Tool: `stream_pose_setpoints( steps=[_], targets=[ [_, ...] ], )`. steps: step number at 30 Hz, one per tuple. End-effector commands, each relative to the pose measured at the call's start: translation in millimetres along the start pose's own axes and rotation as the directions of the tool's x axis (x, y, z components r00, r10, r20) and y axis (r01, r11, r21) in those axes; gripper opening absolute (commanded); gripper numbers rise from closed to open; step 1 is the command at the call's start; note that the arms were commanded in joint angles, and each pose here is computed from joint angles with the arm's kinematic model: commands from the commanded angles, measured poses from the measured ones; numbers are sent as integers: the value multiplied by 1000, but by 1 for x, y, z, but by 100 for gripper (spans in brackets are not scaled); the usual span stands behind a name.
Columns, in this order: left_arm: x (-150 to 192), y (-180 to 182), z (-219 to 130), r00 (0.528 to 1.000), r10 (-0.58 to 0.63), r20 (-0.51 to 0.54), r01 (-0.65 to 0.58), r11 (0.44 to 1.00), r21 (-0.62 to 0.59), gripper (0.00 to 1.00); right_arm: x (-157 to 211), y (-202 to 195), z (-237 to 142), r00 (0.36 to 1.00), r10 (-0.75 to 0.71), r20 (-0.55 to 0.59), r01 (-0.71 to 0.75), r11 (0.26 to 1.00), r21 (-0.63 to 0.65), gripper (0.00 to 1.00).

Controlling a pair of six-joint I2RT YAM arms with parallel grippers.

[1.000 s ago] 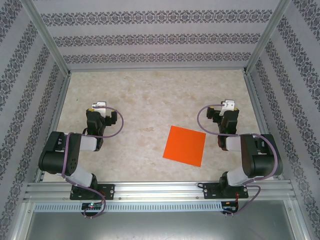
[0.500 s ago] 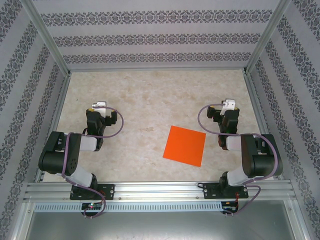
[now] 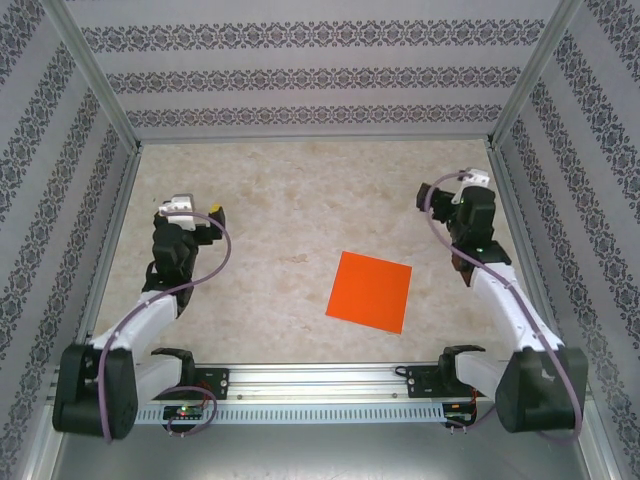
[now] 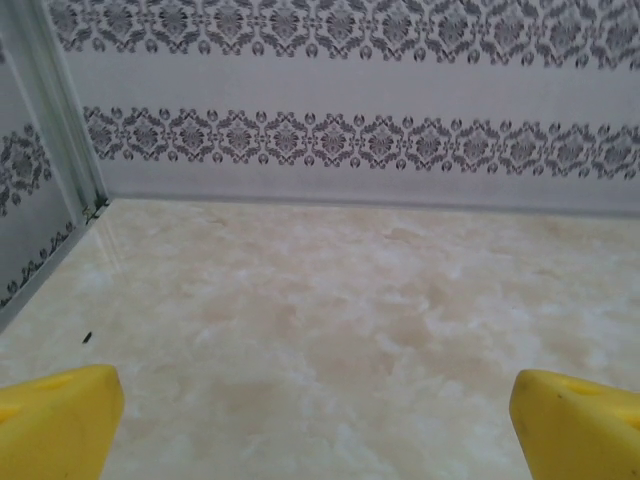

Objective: Fold a paper plane with a square sheet of paper (pick it up from the middle)
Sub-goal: Move the square sheet of paper to the center of the table.

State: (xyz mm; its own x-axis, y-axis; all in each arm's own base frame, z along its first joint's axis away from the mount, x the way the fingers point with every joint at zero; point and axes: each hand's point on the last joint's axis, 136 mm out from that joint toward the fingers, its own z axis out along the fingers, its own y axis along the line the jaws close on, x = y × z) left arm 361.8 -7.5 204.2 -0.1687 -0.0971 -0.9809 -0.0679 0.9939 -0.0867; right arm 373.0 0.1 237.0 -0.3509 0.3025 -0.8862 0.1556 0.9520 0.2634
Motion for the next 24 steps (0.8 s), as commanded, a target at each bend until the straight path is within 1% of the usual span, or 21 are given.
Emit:
stream_pose_setpoints(
  steps=[1,2,4,6,7,8,9,11,12,13,15,17,18,20,22,24],
  targets=[
    [8,15,-8,979,-140,-147,125,986,-107,100,54,-16,-24,916,335,-222,-310,940,140,98],
    [6,13,-8,971,-149,-186,130,985,-110,100,62,-3,-24,899,355,-256,-350,934,69,94],
    [5,11,-9,950,-196,-244,170,978,-124,100,76,27,-26,865,368,-342,-414,908,-69,93],
    [14,17,-12,895,-336,-293,279,935,-219,100,94,45,-29,829,379,-411,-452,887,-93,93],
    [18,8,-9,878,-347,-331,300,936,-185,100,104,54,-30,821,358,-444,-444,890,-102,92],
    [23,-8,-5,863,-338,-375,322,941,-108,100,114,63,-30,816,331,-474,-424,900,-101,92],
    [27,-20,-2,847,-345,-405,355,933,-51,100,123,69,-30,811,313,-494,-405,910,-88,91],
    [35,-49,5,799,-392,-456,470,880,65,100,138,88,-30,802,256,-539,-353,932,-84,91],
    [36,-60,7,783,-407,-470,508,855,106,100,144,96,-32,798,223,-559,-322,943,-83,92],
    [39,-68,10,768,-417,-486,532,838,122,100,148,105,-33,798,182,-574,-279,957,-85,94],
    [42,-81,14,761,-400,-511,536,831,148,100,155,121,-36,798,96,-595,-175,981,-77,94],
    [50,-98,15,756,-337,-561,507,843,177,100,162,131,-37,798,50,-601,-92,995,-39,94],
    [53,-104,14,752,-308,-583,489,853,180,100,166,136,-37,790,47,-611,-80,996,-28,94],
    [61,-119,10,746,-241,-621,451,869,203,100,179,158,-37,762,16,-647,-84,994,-75,94],
    [67,-132,5,745,-199,-637,430,873,229,100,188,164,-35,748,27,-663,-82,995,-53,93],
    [71,-138,1,748,-190,-636,418,879,230,100,196,168,-33,735,46,-676,-93,995,-34,93]
  ],
)
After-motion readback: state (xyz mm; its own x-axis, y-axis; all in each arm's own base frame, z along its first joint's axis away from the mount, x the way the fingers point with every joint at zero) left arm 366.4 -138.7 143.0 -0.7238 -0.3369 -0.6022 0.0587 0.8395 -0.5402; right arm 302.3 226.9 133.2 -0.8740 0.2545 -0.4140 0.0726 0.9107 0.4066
